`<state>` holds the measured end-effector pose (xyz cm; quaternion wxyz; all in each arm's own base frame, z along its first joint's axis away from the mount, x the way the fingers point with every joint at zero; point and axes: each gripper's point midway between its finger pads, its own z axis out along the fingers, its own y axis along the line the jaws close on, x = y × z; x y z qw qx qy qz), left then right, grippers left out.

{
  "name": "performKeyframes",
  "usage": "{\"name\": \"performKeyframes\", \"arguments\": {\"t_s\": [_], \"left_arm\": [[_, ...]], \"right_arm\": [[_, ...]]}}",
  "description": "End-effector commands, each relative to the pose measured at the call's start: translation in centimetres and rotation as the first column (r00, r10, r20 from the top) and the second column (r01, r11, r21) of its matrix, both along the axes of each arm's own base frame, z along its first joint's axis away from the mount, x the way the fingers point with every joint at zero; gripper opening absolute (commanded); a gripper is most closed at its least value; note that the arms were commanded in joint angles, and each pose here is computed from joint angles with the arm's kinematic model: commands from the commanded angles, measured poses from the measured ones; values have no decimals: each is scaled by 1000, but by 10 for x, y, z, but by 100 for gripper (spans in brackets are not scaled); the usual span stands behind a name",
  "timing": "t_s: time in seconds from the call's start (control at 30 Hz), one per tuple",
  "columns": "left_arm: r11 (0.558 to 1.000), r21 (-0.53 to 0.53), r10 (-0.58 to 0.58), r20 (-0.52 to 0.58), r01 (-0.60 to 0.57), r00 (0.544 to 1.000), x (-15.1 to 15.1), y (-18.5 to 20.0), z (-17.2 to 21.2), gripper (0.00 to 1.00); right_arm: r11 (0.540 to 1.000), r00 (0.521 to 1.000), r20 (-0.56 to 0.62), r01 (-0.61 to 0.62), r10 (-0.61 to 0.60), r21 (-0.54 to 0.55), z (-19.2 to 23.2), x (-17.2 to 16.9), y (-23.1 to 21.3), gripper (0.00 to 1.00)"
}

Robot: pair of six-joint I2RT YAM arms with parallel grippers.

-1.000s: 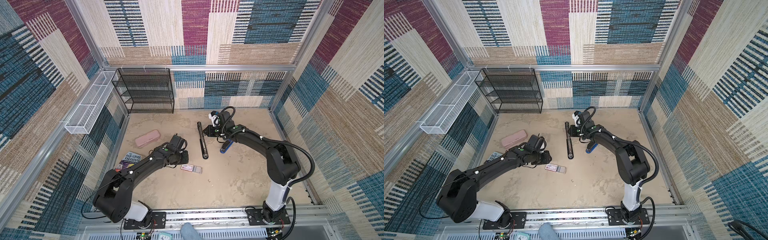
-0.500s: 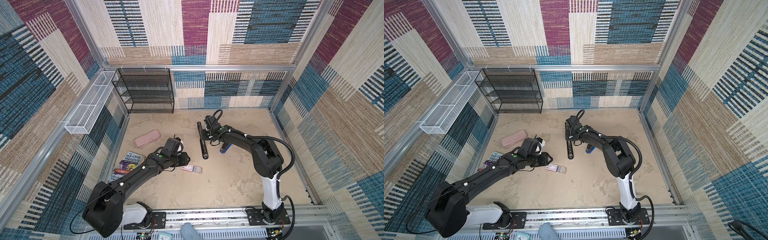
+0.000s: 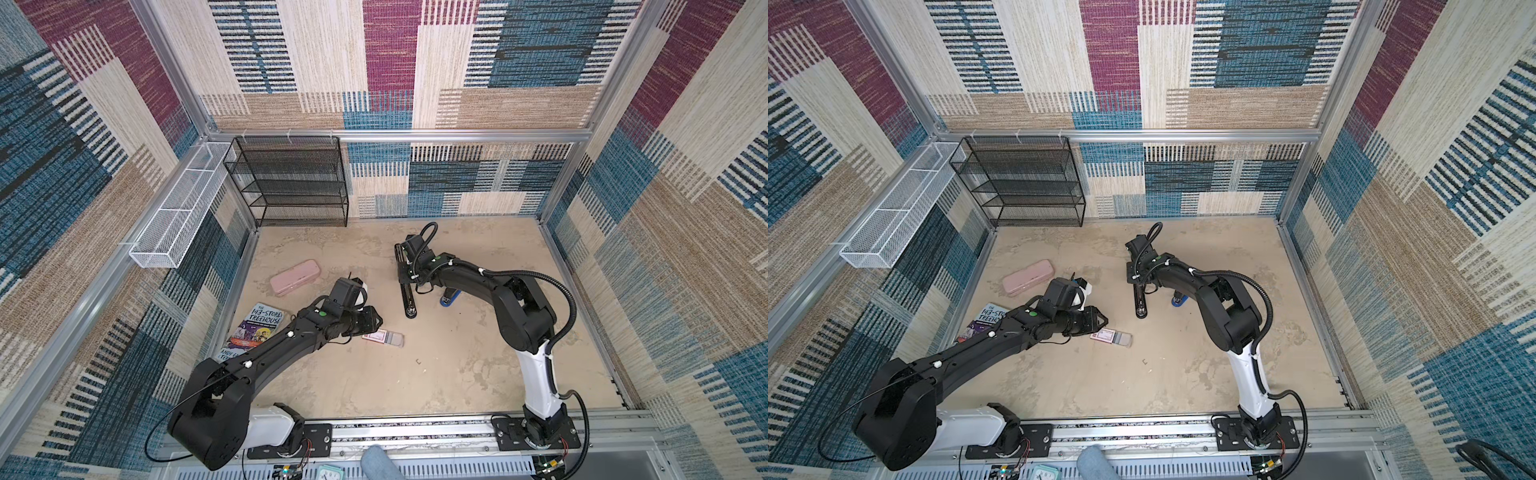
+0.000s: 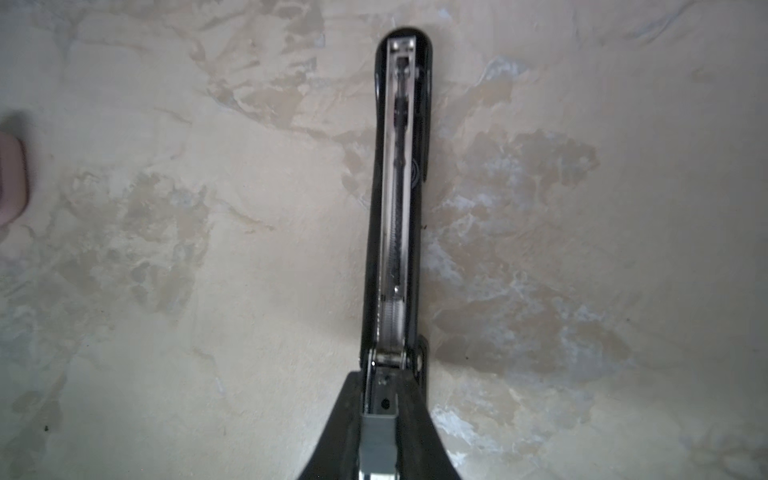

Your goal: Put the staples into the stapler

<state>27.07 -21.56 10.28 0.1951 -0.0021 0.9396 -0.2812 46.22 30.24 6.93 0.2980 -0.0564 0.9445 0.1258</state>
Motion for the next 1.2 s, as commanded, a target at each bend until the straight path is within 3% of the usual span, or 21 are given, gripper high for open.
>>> {"name": "performKeyframes", "arguments": {"t_s": [0.0, 0.57, 0.8, 1.17], "left_arm": [[1000, -20, 7, 8, -7, 1000, 3, -3, 2, 37], [1000, -9, 9, -6, -9, 1000, 2, -2, -6, 37], [1000, -19, 3, -6, -3, 1000, 3, -4, -6, 37], [1000, -29, -4, -9, 4, 1000, 3, -7, -7, 37]], "right_arm": [[1000, 999, 41, 15, -15, -9, 8, 9, 1, 18], [996, 999, 51, 17, -13, -82, -3, 2, -1, 18], [997, 996, 83, 27, -21, -79, 11, 6, -2, 18], [997, 999, 52, 13, -9, -76, -4, -2, -2, 18]]}}
